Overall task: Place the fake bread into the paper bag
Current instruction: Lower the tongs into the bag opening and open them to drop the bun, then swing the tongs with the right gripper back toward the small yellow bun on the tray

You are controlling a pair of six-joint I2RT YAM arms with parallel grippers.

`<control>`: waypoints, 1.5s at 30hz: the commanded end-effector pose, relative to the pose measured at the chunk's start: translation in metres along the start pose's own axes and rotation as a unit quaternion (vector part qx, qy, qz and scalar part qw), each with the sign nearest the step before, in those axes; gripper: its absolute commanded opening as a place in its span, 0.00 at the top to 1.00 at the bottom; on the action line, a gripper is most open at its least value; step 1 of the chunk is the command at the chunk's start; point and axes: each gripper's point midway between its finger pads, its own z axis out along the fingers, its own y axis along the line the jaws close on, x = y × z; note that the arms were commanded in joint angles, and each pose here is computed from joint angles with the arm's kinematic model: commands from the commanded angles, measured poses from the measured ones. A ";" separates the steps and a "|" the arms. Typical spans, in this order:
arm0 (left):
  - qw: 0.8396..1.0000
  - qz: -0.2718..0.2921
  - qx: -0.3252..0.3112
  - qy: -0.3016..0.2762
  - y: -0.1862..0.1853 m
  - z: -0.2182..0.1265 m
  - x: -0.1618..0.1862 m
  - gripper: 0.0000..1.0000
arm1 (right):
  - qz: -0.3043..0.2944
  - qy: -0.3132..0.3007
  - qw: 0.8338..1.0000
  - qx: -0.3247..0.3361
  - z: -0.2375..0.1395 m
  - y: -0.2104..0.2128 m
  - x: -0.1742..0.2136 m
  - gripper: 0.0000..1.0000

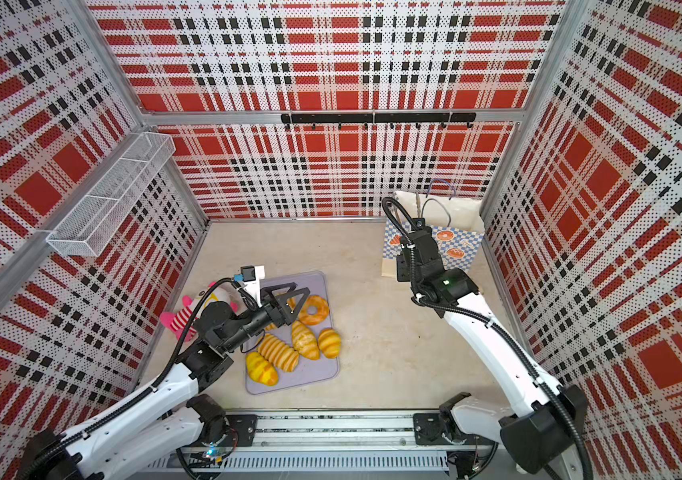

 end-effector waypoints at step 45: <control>0.954 -0.117 -0.193 0.198 0.037 -0.073 0.084 0.02 | 0.024 0.331 0.876 -0.350 -0.109 0.084 0.234 0.63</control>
